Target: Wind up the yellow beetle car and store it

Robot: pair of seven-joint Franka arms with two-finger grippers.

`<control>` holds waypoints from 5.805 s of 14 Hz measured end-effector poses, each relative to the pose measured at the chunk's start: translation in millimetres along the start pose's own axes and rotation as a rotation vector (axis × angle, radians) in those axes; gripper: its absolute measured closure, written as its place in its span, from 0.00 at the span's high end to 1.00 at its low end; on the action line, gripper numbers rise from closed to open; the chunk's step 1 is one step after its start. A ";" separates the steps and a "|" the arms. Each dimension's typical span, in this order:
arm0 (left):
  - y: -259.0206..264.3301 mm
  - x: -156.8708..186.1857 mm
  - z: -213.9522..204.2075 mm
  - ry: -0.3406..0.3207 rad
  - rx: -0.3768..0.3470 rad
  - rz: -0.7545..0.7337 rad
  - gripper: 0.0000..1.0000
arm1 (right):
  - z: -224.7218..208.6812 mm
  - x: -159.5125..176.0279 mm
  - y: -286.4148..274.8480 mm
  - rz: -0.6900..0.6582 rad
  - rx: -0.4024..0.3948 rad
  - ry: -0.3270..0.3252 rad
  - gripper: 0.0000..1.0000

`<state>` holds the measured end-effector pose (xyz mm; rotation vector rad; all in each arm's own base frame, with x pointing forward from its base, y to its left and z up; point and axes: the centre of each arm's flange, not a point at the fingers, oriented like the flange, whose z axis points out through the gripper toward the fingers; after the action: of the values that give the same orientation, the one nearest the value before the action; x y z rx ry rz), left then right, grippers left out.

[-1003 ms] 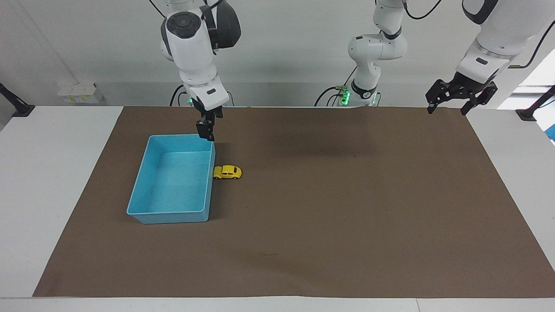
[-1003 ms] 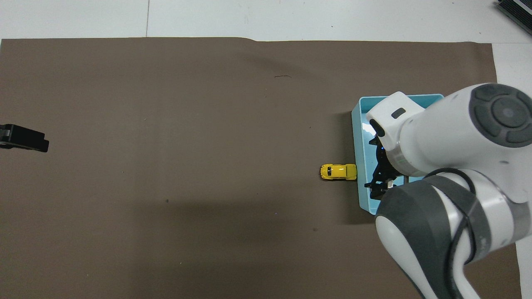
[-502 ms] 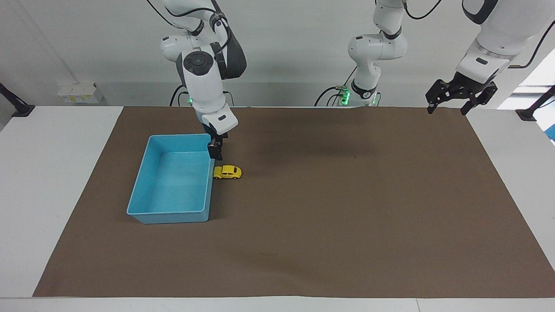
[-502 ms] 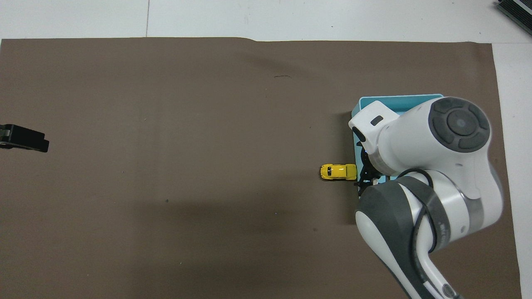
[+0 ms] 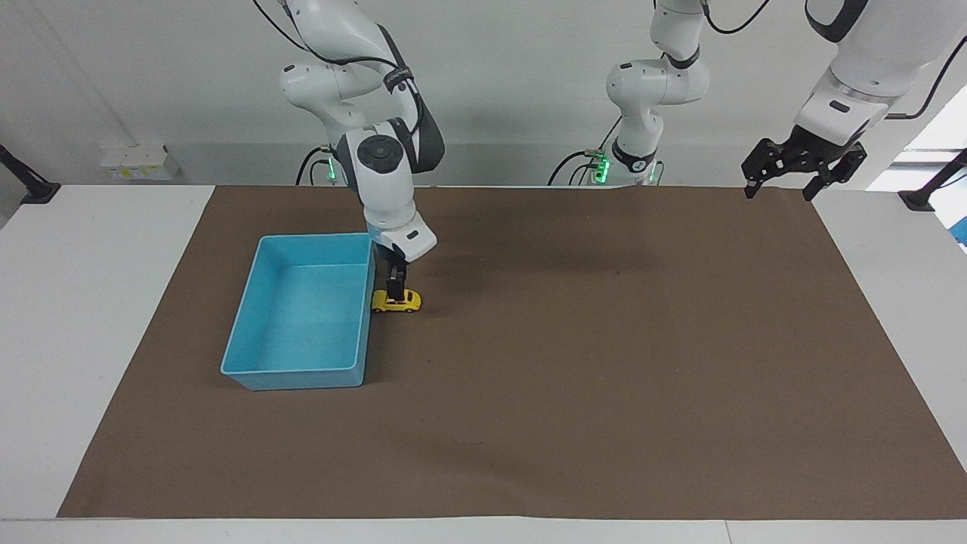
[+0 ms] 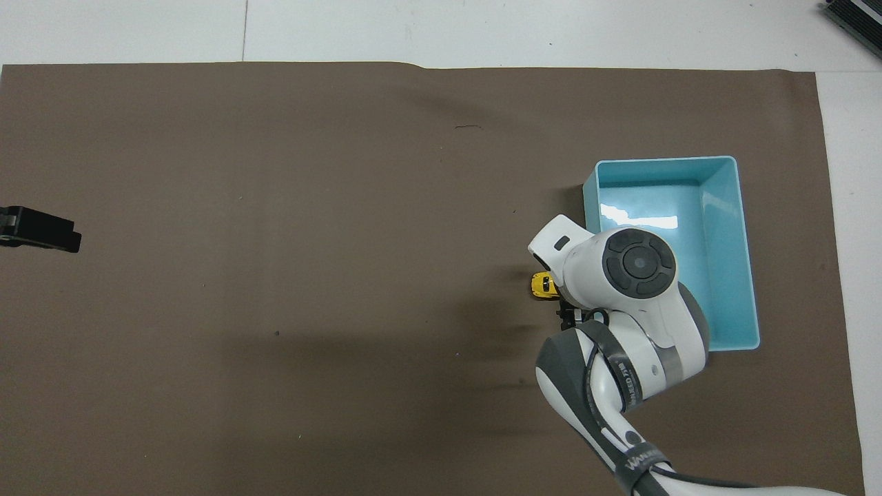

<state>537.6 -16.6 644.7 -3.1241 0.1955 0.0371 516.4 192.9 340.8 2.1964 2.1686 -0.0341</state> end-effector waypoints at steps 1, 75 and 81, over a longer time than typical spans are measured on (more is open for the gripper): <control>0.0 0.0 0.0 0.000 0.000 0.000 1.00 | 9.0 -0.5 1.1 -0.001 0.001 -0.004 1.00; 0.0 -0.1 -0.1 0.000 0.000 0.000 1.00 | -72.9 -144.9 75.0 0.045 0.029 0.038 1.00; 0.0 -0.1 -0.1 0.000 0.000 0.000 1.00 | -166.7 -151.1 81.6 0.456 -0.037 0.102 1.00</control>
<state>537.6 -16.6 644.8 -3.1240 0.1954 0.0370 592.2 50.1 517.4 2.6603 1.6397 0.1385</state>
